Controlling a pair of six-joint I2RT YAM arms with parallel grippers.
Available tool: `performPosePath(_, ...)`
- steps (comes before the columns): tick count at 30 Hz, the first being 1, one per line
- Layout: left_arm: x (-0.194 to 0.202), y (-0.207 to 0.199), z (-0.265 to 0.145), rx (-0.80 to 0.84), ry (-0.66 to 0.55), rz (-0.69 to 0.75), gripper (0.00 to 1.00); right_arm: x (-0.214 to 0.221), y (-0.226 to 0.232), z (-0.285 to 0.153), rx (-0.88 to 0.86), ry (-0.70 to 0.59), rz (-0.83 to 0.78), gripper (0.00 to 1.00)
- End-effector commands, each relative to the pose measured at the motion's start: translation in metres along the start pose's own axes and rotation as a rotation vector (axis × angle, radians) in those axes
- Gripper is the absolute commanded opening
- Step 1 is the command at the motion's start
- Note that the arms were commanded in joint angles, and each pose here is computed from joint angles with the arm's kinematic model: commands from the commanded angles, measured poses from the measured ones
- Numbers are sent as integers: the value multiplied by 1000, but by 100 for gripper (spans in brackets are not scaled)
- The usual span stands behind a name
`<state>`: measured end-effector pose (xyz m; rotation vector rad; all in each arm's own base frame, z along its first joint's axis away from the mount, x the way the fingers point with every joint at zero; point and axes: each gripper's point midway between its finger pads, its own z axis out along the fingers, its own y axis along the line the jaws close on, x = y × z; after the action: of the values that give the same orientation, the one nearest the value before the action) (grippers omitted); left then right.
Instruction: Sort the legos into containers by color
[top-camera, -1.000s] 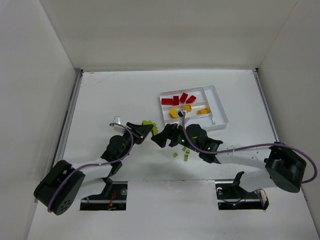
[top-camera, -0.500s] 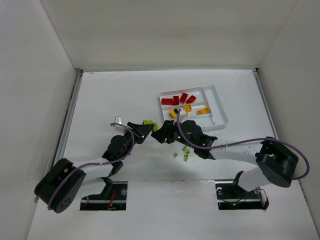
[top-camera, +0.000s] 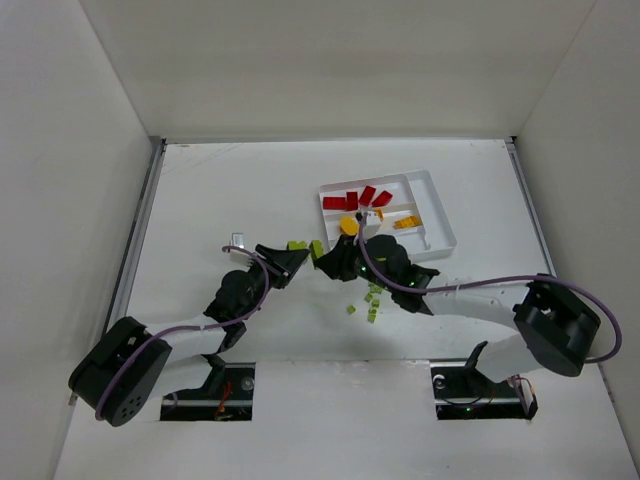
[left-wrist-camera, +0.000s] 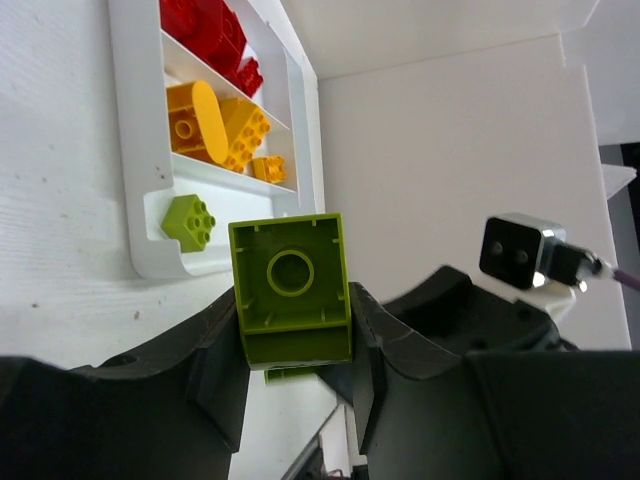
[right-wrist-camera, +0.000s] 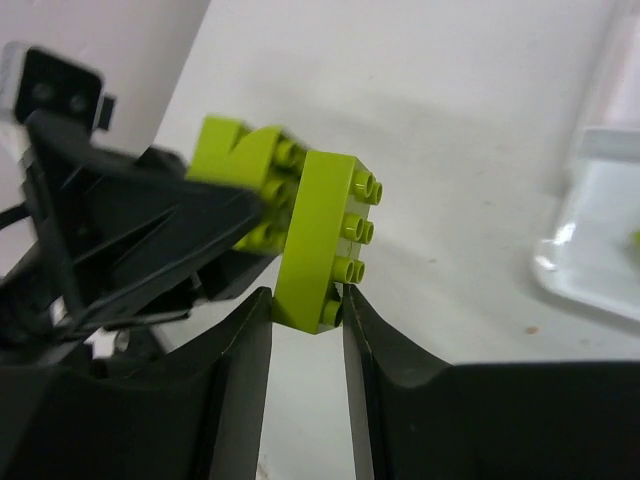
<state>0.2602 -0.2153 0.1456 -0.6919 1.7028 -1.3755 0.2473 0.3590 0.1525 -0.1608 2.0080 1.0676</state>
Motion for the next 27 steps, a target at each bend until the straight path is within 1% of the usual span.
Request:
performPosePath(1, 1, -42, 1, 139, 27, -17, 12, -44, -17, -8, 86, -136, -7, 32)
performPosePath(9, 3, -38, 0, 131, 31, -9, 12, -61, -54, -29, 189, -212, 33, 32)
performPosePath(13, 7, -34, 1, 120, 42, -7, 12, -56, -97, -39, 351, -228, 57, 32)
performPosePath(15, 9, -34, 3, 116, 51, -3, 12, -51, -113, -42, 400, -221, 81, 32)
performPosePath(22, 25, -36, 9, 117, 111, 19, 13, -47, -144, -43, 485, -227, 119, 33)
performPosePath(27, 40, -41, 9, 136, 171, 43, 13, -50, -148, -39, 481, -230, 139, 37)
